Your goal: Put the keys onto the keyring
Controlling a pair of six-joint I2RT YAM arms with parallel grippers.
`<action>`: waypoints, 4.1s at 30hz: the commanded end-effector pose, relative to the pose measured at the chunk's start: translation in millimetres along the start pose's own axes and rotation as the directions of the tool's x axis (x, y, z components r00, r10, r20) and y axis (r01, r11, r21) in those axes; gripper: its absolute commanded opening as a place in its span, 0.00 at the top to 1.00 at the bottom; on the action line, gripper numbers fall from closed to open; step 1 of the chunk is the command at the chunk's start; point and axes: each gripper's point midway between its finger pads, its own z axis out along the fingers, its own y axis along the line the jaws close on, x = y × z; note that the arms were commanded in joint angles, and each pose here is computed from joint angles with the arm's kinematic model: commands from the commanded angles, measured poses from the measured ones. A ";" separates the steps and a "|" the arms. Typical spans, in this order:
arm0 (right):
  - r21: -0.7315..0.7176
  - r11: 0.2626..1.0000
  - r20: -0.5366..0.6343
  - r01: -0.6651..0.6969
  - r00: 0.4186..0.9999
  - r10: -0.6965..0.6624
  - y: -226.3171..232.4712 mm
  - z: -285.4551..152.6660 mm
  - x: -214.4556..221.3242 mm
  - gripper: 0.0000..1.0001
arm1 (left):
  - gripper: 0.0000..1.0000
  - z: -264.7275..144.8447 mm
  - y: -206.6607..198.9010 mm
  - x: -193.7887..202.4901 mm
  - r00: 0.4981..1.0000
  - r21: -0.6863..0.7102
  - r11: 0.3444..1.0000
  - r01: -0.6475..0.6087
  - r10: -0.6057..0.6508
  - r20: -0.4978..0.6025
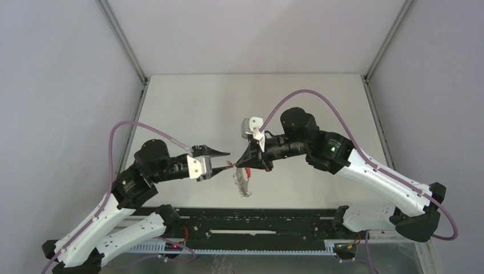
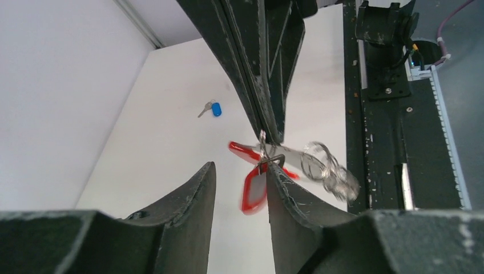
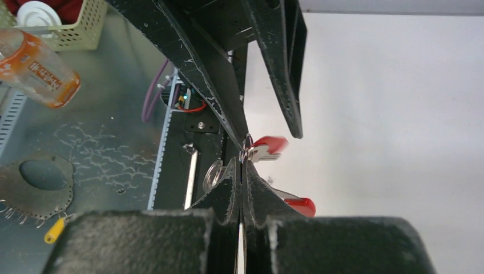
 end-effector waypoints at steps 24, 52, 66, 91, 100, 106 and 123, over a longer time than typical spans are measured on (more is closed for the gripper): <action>0.091 0.983 0.291 -0.162 0.948 0.129 -18.2 -0.3 -35.5 1.00 | 0.97 -7.8 -14.8 3.9 0.881 0.058 0.880 -0.472 0.468 0.073; -0.022 0.990 0.330 -0.142 0.934 0.141 -4.4 -5.6 -30.4 1.00 | 0.65 -19.2 15.2 -33.3 0.945 -0.144 0.945 -0.295 0.311 0.101; -0.057 0.988 0.313 -0.143 0.937 0.154 -0.7 -1.7 -26.6 1.00 | 0.70 -6.0 3.4 -23.4 0.938 -0.040 0.943 -0.331 0.333 0.091; -0.029 0.987 0.263 -0.160 0.951 0.162 -7.5 1.0 -12.5 1.00 | 0.66 -5.7 -22.1 -16.0 0.959 0.077 0.961 -0.267 0.257 0.118; -0.049 0.988 0.272 -0.144 0.950 0.152 -3.6 -3.4 -16.3 1.00 | 0.93 -6.6 -8.6 -22.2 0.968 0.013 0.973 -0.230 0.228 0.101; -0.056 0.987 0.272 -0.150 0.949 0.159 -2.4 -3.5 -16.7 1.00 | 0.99 -6.2 -8.7 -15.5 0.959 0.016 0.962 -0.272 0.270 0.084; -0.071 0.987 0.244 -0.147 0.956 0.160 0.5 -7.3 -9.5 1.00 | 0.60 -14.0 -7.8 -21.4 0.971 0.002 0.974 -0.226 0.225 0.076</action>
